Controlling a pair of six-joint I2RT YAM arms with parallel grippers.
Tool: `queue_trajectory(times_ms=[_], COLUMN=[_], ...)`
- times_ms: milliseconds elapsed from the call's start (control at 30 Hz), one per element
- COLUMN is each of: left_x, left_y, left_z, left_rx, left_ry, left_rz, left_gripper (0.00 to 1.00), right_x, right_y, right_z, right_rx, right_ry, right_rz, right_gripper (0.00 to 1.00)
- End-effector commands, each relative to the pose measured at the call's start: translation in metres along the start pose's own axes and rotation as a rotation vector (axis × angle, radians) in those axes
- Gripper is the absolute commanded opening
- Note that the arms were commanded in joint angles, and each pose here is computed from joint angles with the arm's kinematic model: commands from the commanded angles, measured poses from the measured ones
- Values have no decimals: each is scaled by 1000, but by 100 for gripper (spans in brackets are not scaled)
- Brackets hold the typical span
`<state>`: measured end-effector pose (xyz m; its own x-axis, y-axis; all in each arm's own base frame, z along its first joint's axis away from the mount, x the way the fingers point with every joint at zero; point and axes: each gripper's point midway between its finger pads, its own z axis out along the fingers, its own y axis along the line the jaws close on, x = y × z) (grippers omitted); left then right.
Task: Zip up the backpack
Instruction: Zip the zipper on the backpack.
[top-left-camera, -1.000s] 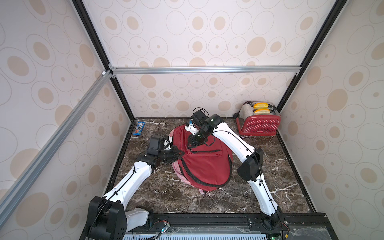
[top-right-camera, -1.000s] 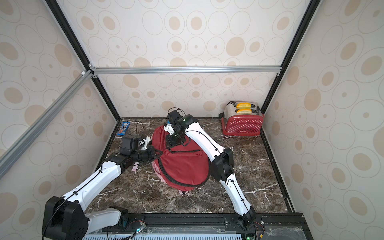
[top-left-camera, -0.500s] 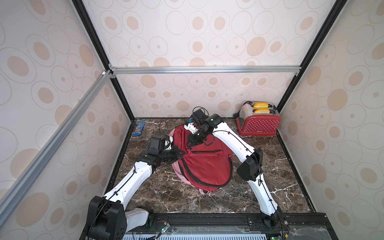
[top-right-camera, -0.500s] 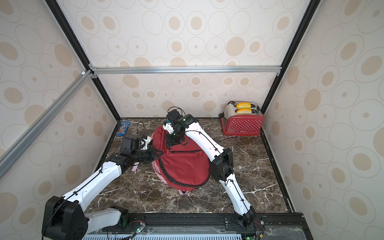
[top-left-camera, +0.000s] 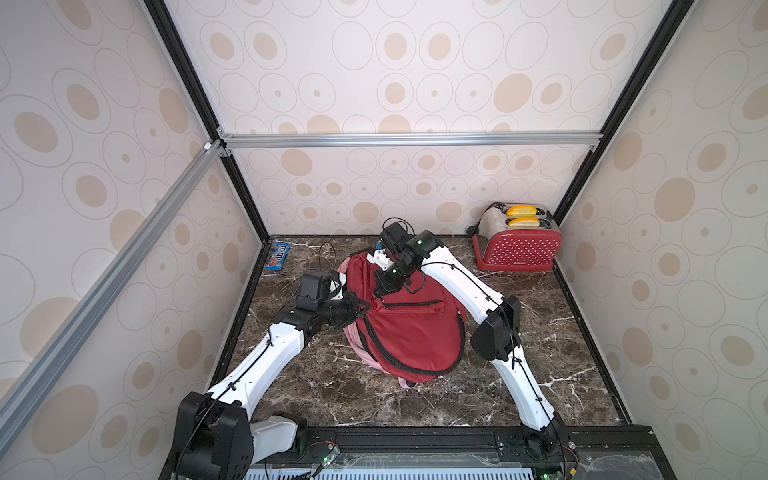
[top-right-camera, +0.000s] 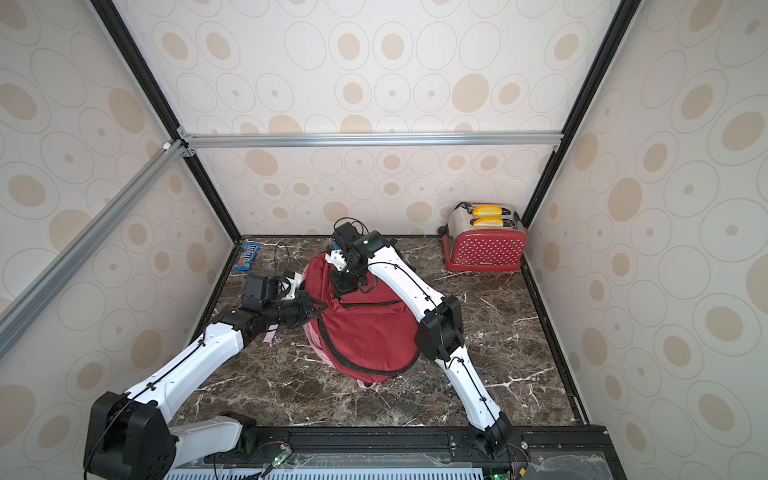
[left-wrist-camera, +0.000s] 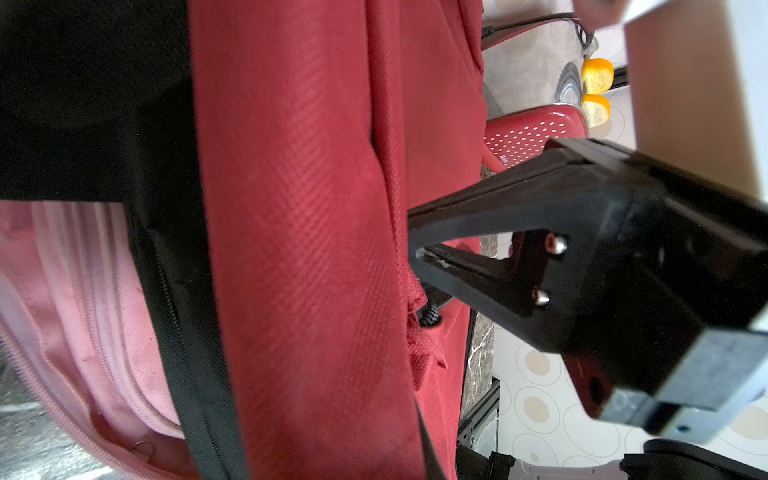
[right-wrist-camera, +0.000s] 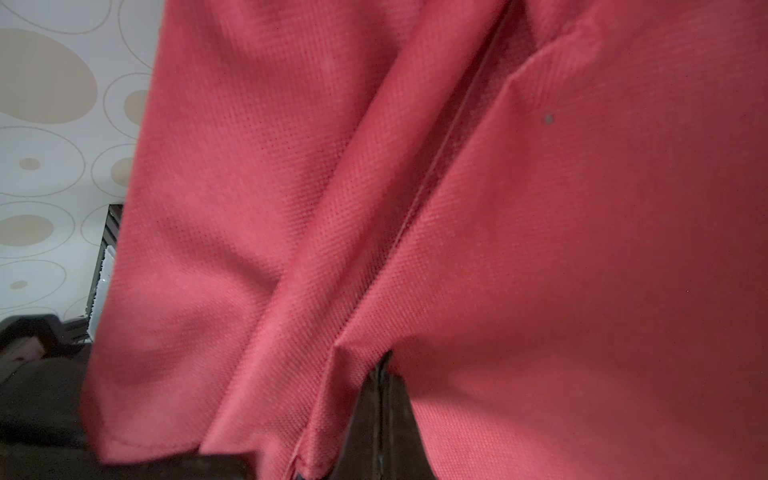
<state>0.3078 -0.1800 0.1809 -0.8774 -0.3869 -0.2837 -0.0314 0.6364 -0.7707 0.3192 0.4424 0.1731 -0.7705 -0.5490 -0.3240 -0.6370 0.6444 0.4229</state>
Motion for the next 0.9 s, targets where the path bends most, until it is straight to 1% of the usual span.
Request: queue_trajectory(times_ms=[0,167,200,333,633,867], left_x=[-2,1,1,3,6,9], left_y=[-14,-6,-5,1,10,17], left_z=[-1,2,2,4,6,6], left_rx=[49,28,24,10,-19,-41], left_ry=[-6,-3,-3,-2,0,2], left_rz=[36,31,28,24,18,13], left_gripper=[0,0,0,0,0,0], right_x=[5,1,6,11,15,26], right_y=[-2,-5,-10,-12,-26,-47], right_z=[-7,-23,-20,-26,-40,-49], right_rx=[34,52,57,67,85,150], right_ry=[-7,-76,-62,-60,-90,-102], right_rz=[-2,2,11,13,34,46], right_gripper=[0,0,0,0,0,0])
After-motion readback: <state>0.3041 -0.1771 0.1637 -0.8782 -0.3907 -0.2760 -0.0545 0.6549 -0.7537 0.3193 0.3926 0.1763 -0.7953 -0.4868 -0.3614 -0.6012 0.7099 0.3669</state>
